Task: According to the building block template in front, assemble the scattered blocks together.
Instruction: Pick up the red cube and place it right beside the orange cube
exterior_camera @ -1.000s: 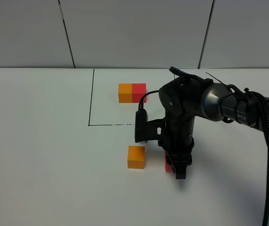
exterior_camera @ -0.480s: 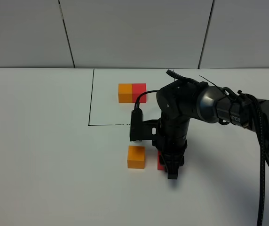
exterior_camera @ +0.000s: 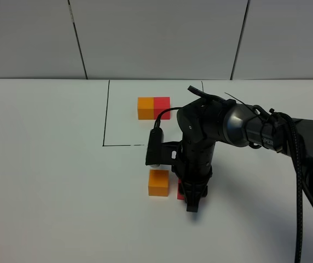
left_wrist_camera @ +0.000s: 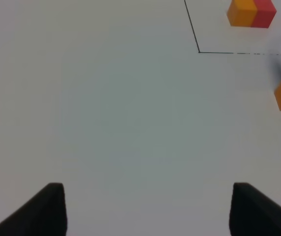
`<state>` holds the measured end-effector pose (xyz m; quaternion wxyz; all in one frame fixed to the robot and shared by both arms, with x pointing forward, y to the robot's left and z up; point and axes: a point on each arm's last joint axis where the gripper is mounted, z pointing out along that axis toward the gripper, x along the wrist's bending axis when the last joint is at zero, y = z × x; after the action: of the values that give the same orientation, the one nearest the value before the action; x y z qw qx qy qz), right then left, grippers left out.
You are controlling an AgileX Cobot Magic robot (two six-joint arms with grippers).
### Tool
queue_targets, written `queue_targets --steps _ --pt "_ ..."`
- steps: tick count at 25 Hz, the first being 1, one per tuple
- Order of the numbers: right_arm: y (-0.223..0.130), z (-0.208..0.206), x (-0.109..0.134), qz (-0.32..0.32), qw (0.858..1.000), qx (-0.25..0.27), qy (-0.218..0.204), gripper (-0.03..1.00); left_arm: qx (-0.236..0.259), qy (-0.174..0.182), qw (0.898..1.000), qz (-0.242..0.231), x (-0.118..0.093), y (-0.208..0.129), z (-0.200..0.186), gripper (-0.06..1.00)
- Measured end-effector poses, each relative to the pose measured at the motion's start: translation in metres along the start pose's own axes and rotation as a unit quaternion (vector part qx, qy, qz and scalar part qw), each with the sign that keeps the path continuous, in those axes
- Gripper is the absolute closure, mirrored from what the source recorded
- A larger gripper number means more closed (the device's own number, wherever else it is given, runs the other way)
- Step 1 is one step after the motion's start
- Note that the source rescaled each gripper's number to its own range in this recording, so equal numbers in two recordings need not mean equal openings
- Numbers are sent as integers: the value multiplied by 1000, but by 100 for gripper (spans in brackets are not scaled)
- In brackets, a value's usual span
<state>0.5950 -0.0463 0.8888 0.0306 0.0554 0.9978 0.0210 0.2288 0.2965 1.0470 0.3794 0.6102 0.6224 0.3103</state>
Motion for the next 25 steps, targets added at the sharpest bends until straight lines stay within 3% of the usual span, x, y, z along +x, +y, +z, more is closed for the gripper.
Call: queue_targets --steps 25 --pt "3 0 2 -3 1000 0 -5 96 0 0 1000 0 0 0 0 42"
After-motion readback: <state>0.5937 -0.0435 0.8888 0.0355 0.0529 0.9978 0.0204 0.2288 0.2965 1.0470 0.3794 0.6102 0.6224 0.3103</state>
